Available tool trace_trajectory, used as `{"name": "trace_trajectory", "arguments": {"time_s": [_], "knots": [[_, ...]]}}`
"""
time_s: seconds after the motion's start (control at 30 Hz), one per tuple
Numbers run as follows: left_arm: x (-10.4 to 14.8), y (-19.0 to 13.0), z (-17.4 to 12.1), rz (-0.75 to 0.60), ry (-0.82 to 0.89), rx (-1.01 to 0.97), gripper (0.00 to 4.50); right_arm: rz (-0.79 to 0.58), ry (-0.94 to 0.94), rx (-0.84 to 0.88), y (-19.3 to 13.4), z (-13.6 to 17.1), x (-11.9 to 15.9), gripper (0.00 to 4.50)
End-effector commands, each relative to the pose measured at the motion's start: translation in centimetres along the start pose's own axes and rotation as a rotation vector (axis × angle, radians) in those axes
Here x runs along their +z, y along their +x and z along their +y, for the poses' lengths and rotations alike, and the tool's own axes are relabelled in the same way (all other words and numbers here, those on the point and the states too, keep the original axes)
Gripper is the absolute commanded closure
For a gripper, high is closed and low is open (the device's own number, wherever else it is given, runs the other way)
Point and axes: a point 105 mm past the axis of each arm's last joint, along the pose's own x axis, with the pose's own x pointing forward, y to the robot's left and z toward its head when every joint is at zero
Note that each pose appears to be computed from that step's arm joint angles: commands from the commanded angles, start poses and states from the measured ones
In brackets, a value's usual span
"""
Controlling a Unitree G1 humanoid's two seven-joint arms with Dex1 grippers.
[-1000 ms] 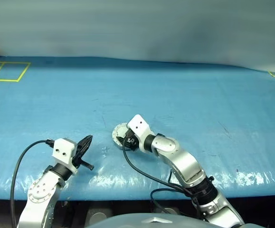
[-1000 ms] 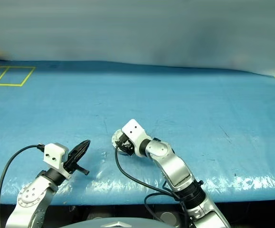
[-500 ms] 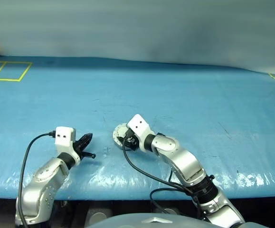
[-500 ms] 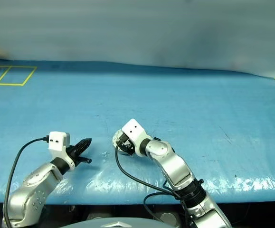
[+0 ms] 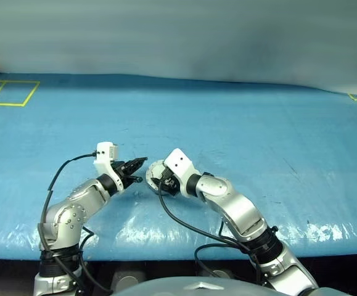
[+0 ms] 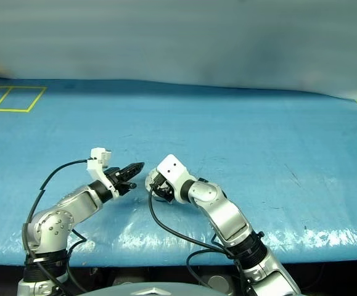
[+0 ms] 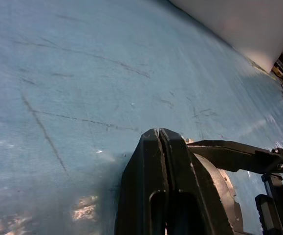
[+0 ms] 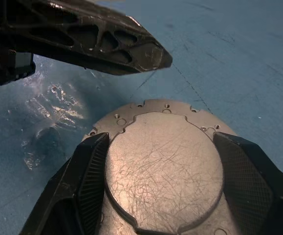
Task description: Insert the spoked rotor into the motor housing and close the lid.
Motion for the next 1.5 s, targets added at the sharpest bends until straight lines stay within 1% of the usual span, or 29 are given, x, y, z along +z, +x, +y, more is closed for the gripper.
{"name": "trace_trajectory", "arguments": {"time_s": [0.03, 0.37, 0.53, 0.63, 0.7, 0.77, 0.8, 0.93, 1.0, 1.07, 1.13, 1.27, 1.4, 1.5], "knots": [[0.1, 0.7, -0.2, 0.01, 0.017, -0.014, 4.45, 0.226, 0.072, -0.077, -0.3, -1.4, -5.7, 1.46], [-0.8, 0.8, -0.6, 0.063, 0.031, -0.054, 4.45, 0.223, 0.074, -0.07, -0.3, -1.2, -5.6, 1.46], [-2.1, 0.6, -1.2, 0.144, 0.076, -0.092, 4.45, 0.221, 0.05, -0.063, -0.2, -1.0, -5.5, 1.46], [-2.4, 0.4, -1.2, 0.165, 0.104, -0.087, 4.45, 0.212, 0.066, -0.043, -0.2, -0.8, -5.5, 1.46], [-2.4, 0.3, -0.9, 0.169, 0.12, -0.073, 4.5, 0.2, 0.072, -0.03, -0.5, -0.6, -5.2, 0.74], [-2.2, 0.2, -0.6, 0.153, 0.12, -0.054, 4.5, 0.177, 0.073, -0.017, -1.0, -0.5, -4.8, 0.16], [-2.0, 0.1, -0.5, 0.142, 0.116, -0.049, 4.5, 0.163, 0.08, -0.011, -1.3, -0.5, -4.6, 0.03], [-2.2, -0.3, -0.4, 0.135, 0.112, -0.045, 4.5, 0.119, 0.079, -0.002, -2.8, -0.8, -4.0, 0.03], [-2.4, -0.4, -0.4, 0.137, 0.111, -0.043, 4.5, 0.083, 0.121, 0.038, -3.7, -0.5, -3.4, 0.03], [-2.5, -0.4, -0.4, 0.138, 0.111, -0.042, 4.5, 0.026, 0.206, 0.096, -4.7, -0.2, -2.4, 0.03], [-2.5, -0.4, -0.4, 0.136, 0.112, -0.041, 4.5, -0.038, 0.329, 0.124, -5.7, -0.4, -1.5, 0.03], [-2.4, -0.3, -0.5, 0.129, 0.117, -0.046, 4.5, -0.141, 0.568, 0.119, -7.0, -1.8, -0.3, 0.03], [-2.2, -0.2, -0.7, 0.121, 0.128, -0.059, 4.5, -0.162, 0.797, 0.075, -7.1, -3.0, -0.6, 0.03], [-2.1, -0.2, -0.8, 0.118, 0.133, -0.063, 4.5, -0.142, 0.928, 0.085, -6.4, -2.5, -0.9, 0.03]]}}
